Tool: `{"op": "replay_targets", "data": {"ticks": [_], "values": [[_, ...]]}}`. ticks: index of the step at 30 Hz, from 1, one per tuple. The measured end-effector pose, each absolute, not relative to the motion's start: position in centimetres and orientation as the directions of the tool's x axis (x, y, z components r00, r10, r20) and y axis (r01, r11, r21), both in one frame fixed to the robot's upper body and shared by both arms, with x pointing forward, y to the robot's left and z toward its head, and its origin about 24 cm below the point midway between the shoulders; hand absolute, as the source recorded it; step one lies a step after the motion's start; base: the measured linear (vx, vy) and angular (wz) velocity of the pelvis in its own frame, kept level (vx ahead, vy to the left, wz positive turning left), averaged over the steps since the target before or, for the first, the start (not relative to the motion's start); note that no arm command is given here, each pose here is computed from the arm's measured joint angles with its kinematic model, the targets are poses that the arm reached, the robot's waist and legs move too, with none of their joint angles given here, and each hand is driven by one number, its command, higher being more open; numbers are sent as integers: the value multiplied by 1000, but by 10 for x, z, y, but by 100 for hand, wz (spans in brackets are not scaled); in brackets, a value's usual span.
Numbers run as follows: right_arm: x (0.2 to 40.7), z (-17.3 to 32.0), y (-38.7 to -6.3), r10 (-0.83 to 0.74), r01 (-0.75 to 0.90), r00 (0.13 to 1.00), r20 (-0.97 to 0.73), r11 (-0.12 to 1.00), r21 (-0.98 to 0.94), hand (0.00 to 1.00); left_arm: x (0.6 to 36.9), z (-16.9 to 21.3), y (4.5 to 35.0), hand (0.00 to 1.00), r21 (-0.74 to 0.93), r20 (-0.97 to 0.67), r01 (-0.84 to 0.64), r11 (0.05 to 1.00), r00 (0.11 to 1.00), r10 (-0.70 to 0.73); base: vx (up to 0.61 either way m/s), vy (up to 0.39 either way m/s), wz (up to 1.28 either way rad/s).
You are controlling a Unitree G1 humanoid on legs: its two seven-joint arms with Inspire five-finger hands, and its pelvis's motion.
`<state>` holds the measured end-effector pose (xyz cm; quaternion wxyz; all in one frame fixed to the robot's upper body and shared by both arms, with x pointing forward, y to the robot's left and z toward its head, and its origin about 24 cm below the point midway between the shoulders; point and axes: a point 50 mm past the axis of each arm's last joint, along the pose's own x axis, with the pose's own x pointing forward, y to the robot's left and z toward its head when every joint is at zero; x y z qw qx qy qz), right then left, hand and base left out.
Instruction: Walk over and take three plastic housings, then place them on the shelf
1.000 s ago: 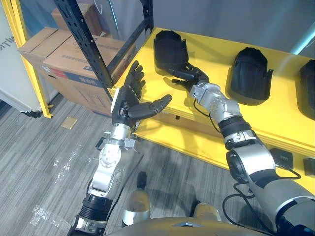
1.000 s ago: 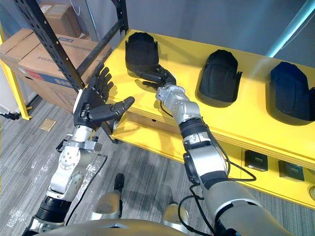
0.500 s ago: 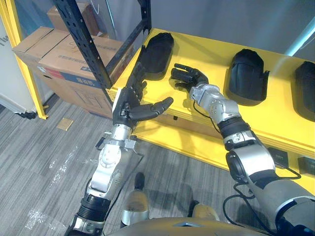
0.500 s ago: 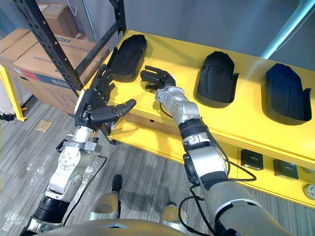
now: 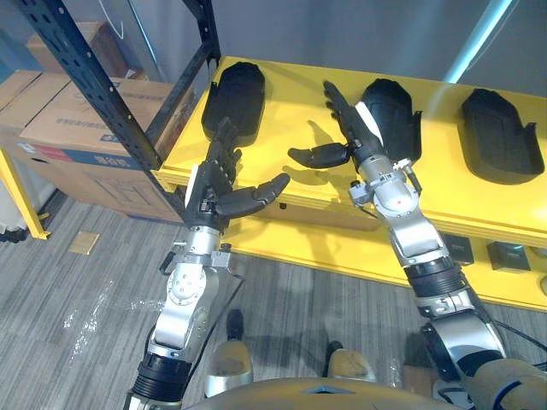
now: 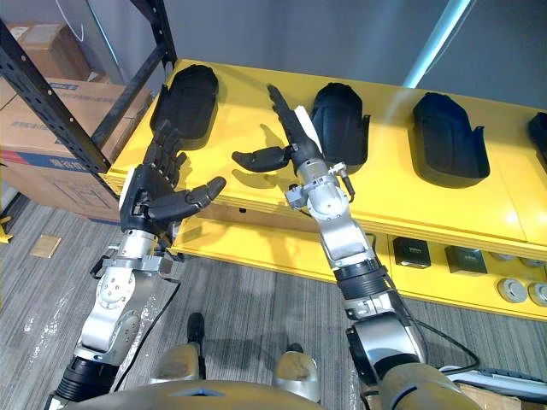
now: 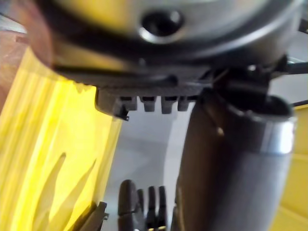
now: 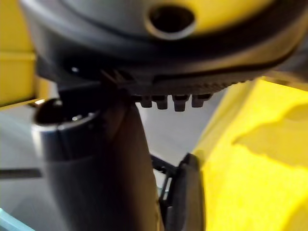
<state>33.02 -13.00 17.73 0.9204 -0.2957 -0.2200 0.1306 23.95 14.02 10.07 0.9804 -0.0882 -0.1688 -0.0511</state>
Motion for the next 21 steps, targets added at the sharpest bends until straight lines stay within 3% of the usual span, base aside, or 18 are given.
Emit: {"op": "replay_targets", "data": {"ticks": [5, 8, 16, 21], "values": [[315, 174, -101, 616, -158, 718, 323, 596, -787, 100, 236, 102, 150, 100, -124, 349, 76, 989, 937, -28, -4, -15, 8], [318, 166, -90, 682, -176, 681, 267, 506, -844, 100, 236, 103, 155, 100, -91, 358, 49, 995, 934, -13, -49, -18, 21], [345, 166, -80, 694, -117, 704, 151, 323, -939, 100, 229, 95, 166, 100, -90, 331, -1, 996, 943, 31, -35, -13, 18], [370, 169, -95, 562, 8, 806, 185, 302, -953, 100, 224, 90, 166, 100, -108, 310, -13, 994, 950, 46, -5, -22, 14]]}}
